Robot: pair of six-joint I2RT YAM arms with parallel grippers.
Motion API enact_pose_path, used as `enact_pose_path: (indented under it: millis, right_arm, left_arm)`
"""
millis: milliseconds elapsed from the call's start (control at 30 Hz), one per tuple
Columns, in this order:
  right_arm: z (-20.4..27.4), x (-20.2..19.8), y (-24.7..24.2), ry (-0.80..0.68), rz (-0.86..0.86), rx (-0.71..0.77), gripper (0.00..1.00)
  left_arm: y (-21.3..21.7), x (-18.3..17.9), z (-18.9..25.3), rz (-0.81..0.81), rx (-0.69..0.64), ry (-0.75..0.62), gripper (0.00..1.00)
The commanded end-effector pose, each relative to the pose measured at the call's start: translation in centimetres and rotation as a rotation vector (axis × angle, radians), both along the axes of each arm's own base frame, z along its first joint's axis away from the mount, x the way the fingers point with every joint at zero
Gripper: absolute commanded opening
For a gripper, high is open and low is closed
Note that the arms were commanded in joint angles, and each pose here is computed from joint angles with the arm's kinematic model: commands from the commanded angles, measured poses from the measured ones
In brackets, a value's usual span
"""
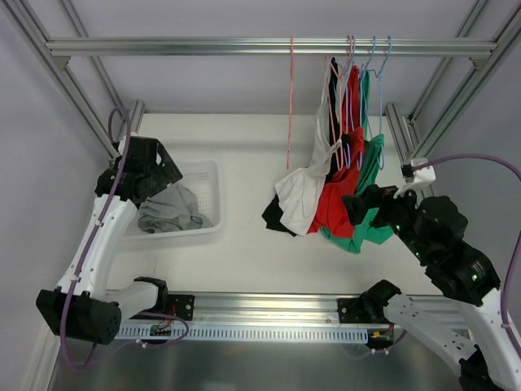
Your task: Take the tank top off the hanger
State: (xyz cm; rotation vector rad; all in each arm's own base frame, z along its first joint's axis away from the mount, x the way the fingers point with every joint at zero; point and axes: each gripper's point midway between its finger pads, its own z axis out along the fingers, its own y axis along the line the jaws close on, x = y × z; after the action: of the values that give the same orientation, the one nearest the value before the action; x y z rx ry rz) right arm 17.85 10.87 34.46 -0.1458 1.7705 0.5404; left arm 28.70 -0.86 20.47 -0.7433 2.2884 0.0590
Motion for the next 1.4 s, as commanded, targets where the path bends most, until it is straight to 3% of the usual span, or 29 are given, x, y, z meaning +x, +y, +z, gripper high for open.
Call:
enact_pose_path:
  millis: [0, 133, 200, 500, 1033, 1367]
  right_arm:
    - [-1.3, 1.3, -3.0, 0.097, -0.168, -0.162, 0.99]
    - [-1.2, 1.2, -4.3, 0.106, -0.196, -0.238, 0.99]
    - [-0.9, 0.5, -5.1, 0.090, -0.207, -0.245, 1.00]
    - [-2.2, -2.9, -10.4, 0.086, -0.339, -0.297, 0.99]
    - [-3.5, -3.6, -11.8, 0.120, -0.364, -0.382, 1.00]
    - [-3.9, -2.7, -11.2, 0.130, -0.364, -0.402, 0.99]
  left_arm:
    - [-1.4, -1.2, 7.5, -0.125, -0.068, -0.243, 0.98]
    - [-1.7, -4.5, 12.9, -0.325, 0.029, -0.408, 0.99]
    - [-1.2, -6.8, 14.1, -0.342, 0.058, -0.469, 0.99]
    - [-1.2, -14.4, 13.3, -0.432, 0.090, -0.648, 0.99]
    - [-0.2, -13.9, 8.5, -0.372, 0.094, -0.518, 0.99]
    - [-0.5, -13.5, 8.2, -0.363, 0.067, -0.508, 0.99]
